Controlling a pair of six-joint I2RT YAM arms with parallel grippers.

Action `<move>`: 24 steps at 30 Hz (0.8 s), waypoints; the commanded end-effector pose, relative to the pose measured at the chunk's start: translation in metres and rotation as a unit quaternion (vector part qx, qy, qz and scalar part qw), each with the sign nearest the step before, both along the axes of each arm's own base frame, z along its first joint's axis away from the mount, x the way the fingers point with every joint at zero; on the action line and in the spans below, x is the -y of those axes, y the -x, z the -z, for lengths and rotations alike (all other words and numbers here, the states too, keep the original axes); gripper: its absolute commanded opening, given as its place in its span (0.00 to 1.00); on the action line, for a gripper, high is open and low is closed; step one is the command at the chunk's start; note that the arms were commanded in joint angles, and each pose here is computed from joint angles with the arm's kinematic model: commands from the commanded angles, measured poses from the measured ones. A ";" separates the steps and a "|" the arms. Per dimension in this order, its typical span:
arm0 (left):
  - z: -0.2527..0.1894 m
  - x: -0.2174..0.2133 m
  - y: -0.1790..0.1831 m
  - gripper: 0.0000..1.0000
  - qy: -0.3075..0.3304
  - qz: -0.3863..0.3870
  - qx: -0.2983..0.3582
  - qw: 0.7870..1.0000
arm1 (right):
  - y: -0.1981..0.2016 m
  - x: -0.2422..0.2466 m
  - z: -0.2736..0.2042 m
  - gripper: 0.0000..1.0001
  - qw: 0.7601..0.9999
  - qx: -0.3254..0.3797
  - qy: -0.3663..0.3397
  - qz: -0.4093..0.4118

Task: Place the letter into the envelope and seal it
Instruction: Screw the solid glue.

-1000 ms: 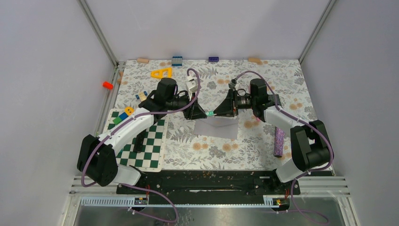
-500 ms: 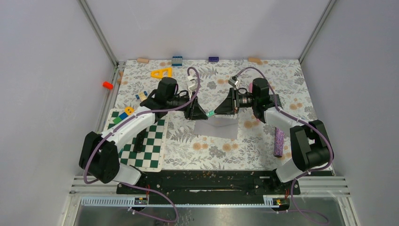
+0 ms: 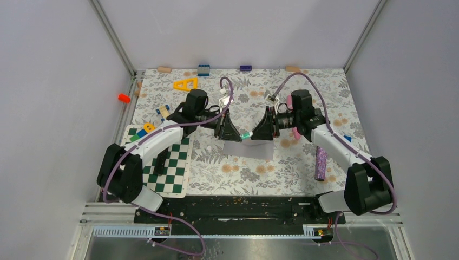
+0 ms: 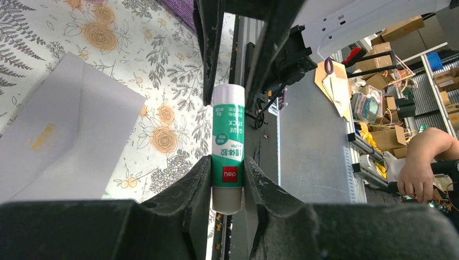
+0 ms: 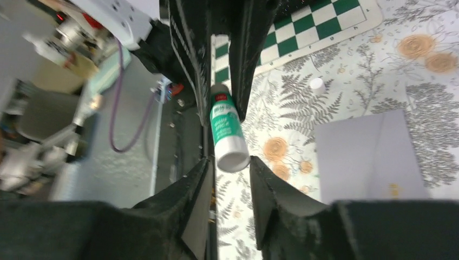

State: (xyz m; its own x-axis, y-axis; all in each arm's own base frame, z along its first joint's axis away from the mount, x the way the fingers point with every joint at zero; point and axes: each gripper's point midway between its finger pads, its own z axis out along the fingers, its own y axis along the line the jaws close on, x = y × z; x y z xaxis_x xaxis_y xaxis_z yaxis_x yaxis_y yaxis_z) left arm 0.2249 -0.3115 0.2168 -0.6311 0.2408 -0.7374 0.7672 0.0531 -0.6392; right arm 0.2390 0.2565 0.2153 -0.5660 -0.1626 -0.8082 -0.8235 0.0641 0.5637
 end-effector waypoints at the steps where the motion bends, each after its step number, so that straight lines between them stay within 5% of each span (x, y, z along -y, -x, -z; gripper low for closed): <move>1: -0.024 0.004 -0.004 0.11 0.036 0.024 0.019 0.999 | 0.015 0.010 0.015 0.44 0.986 0.156 0.033 -0.039; 5: -0.023 0.005 -0.001 0.10 0.038 0.034 0.006 0.999 | 0.020 0.013 0.016 0.56 0.959 0.276 0.053 -0.043; 9: -0.027 0.005 -0.007 0.10 0.034 0.013 0.029 0.999 | 0.022 0.018 0.007 0.59 0.960 0.271 0.066 -0.016; 18: -0.038 -0.009 -0.010 0.09 -0.022 -0.016 0.177 0.984 | 0.049 0.024 -0.019 0.62 0.999 0.006 0.041 0.000; 24: -0.042 -0.013 -0.001 0.08 -0.056 -0.017 0.271 0.961 | 0.024 0.018 -0.036 0.57 0.967 -0.255 0.008 -0.007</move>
